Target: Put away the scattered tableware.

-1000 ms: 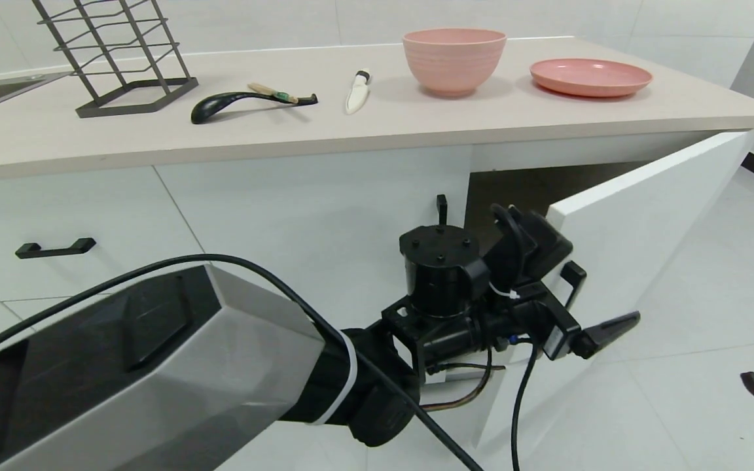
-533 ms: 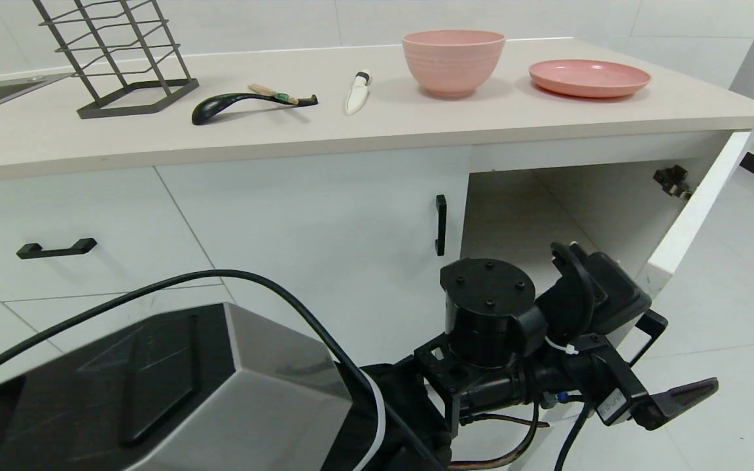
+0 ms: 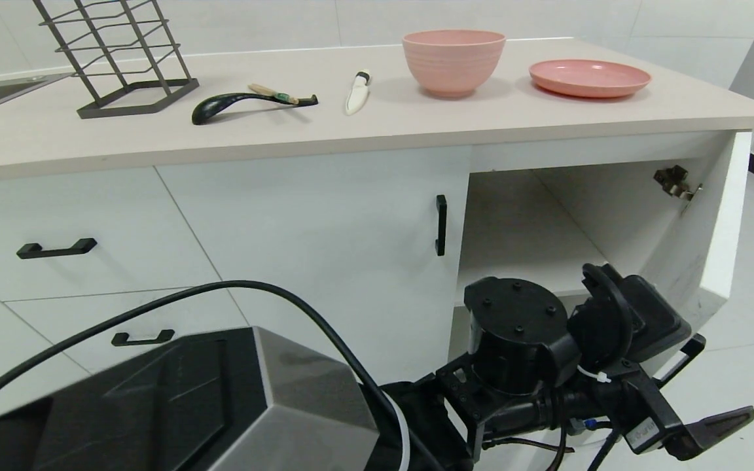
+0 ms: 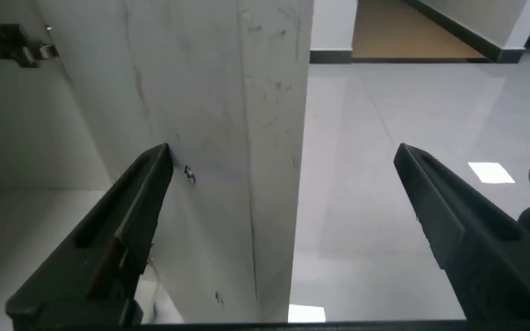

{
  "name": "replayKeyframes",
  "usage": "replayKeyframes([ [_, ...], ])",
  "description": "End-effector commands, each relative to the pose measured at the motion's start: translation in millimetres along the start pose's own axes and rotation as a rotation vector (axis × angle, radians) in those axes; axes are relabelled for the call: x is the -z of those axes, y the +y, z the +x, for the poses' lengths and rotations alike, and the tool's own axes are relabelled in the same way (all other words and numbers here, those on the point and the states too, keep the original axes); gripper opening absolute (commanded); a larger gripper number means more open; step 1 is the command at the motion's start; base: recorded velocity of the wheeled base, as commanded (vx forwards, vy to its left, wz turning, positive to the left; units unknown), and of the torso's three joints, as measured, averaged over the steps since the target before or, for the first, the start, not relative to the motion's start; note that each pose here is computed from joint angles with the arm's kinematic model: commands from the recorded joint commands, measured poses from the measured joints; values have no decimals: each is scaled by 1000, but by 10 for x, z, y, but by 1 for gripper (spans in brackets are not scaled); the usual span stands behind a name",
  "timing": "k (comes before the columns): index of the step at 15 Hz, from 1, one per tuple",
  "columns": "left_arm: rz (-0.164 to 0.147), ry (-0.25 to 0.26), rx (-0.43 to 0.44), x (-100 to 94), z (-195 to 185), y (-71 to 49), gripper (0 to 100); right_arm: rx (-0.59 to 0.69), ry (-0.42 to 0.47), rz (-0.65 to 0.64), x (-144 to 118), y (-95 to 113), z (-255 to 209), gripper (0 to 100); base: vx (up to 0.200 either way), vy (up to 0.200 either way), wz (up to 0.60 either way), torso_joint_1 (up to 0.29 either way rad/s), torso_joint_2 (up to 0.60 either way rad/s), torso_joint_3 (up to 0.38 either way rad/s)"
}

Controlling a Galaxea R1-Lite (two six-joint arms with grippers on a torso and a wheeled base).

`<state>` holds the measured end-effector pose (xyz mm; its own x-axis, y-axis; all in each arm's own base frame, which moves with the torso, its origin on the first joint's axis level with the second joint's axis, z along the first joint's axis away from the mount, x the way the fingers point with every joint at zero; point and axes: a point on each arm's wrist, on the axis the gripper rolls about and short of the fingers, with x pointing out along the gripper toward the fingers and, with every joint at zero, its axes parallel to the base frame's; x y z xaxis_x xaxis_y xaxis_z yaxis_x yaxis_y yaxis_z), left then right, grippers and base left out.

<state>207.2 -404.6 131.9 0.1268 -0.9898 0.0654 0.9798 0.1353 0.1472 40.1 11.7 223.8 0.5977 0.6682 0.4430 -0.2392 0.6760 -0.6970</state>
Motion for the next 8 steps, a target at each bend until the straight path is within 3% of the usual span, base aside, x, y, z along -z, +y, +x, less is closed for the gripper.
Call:
replayKeyframes([
  [1,-7,-3,5,36,59,-48,100,13,1,-21,-32,6,-23,100,0,0,0,0,0,0],
  [8,-22,-14,53,89,172,-264,100,54,-43,-115,-232,5,-83,100,0,0,0,0,0,0],
])
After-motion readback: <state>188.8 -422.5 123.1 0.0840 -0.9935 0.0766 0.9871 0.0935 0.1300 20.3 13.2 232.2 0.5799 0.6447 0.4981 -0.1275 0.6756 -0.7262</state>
